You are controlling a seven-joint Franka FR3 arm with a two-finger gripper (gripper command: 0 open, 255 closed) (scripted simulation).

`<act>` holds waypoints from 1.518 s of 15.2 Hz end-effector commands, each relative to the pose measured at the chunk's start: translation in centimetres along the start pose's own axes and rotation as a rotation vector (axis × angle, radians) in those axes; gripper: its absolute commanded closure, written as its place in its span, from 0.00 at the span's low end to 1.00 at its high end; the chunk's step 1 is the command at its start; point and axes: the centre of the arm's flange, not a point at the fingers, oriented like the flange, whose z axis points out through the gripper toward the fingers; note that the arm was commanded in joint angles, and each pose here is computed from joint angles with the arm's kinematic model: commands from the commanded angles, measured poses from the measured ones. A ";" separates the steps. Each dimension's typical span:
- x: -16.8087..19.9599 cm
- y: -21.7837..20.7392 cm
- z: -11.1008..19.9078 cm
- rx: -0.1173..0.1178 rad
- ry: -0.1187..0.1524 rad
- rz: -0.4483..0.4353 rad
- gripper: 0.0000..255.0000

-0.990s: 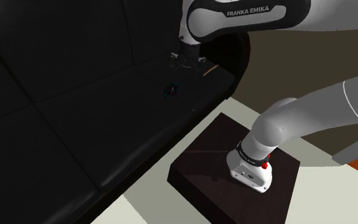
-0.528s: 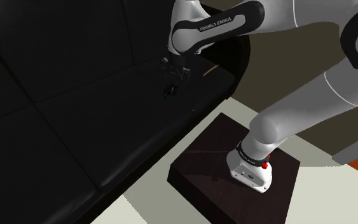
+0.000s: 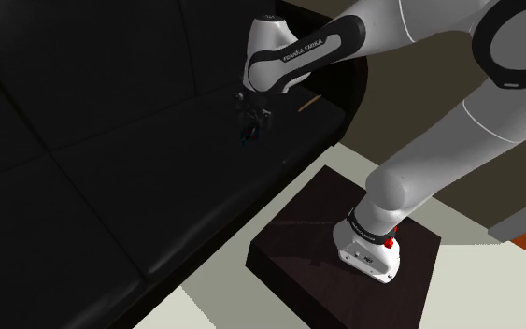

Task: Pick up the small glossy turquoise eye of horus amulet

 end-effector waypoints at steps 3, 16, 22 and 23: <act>0.0 0.1 1.4 0.001 0.000 0.001 0.00; 0.0 0.1 -0.2 0.001 0.000 0.001 1.00; 0.0 -0.1 -3.3 0.001 0.000 0.001 1.00; 0.0 -0.1 -3.9 0.001 0.000 0.001 1.00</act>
